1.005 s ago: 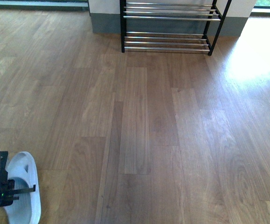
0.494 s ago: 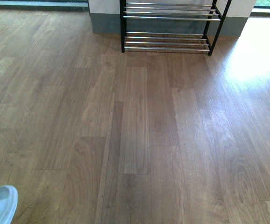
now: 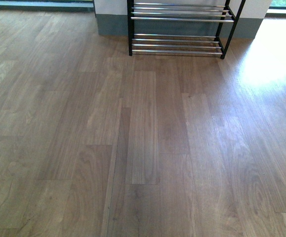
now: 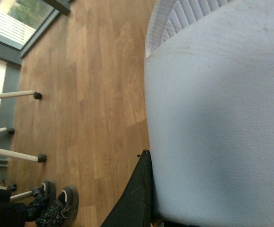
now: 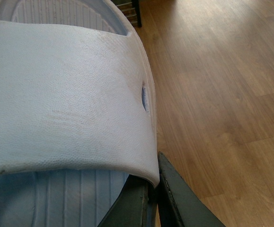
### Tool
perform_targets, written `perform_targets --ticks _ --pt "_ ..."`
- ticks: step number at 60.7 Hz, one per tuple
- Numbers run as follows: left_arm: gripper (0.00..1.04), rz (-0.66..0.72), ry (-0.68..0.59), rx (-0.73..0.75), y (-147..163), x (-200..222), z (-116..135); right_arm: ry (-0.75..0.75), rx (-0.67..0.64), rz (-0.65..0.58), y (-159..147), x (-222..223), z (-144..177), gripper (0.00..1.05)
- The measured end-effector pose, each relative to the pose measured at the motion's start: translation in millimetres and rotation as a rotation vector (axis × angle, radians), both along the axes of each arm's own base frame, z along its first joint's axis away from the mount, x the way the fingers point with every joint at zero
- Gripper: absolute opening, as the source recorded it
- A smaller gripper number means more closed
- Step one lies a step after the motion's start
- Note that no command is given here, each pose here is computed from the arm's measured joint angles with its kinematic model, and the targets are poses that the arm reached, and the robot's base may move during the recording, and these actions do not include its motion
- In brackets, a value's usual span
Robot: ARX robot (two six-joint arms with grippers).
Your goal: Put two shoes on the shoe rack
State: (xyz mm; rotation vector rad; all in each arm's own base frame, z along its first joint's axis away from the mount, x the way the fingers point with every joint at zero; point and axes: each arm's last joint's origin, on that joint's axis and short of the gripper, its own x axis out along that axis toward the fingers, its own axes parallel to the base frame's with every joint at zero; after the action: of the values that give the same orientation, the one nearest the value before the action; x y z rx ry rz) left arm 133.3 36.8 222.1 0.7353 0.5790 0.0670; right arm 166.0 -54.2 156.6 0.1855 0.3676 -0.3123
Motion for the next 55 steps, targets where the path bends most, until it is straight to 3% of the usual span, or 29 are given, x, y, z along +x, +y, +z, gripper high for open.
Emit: perform_targets --ticks 12,23,55 --pt "0.02 0.070 -0.135 -0.050 -16 -21 36 0.000 0.000 0.000 0 0 0 0.02" --pt "0.02 0.086 -0.173 -0.124 -20 -25 38 0.000 0.000 0.000 0 0 0 0.02" --pt "0.02 0.095 -0.178 -0.145 -20 -25 38 0.000 0.000 0.000 0 0 0 0.02"
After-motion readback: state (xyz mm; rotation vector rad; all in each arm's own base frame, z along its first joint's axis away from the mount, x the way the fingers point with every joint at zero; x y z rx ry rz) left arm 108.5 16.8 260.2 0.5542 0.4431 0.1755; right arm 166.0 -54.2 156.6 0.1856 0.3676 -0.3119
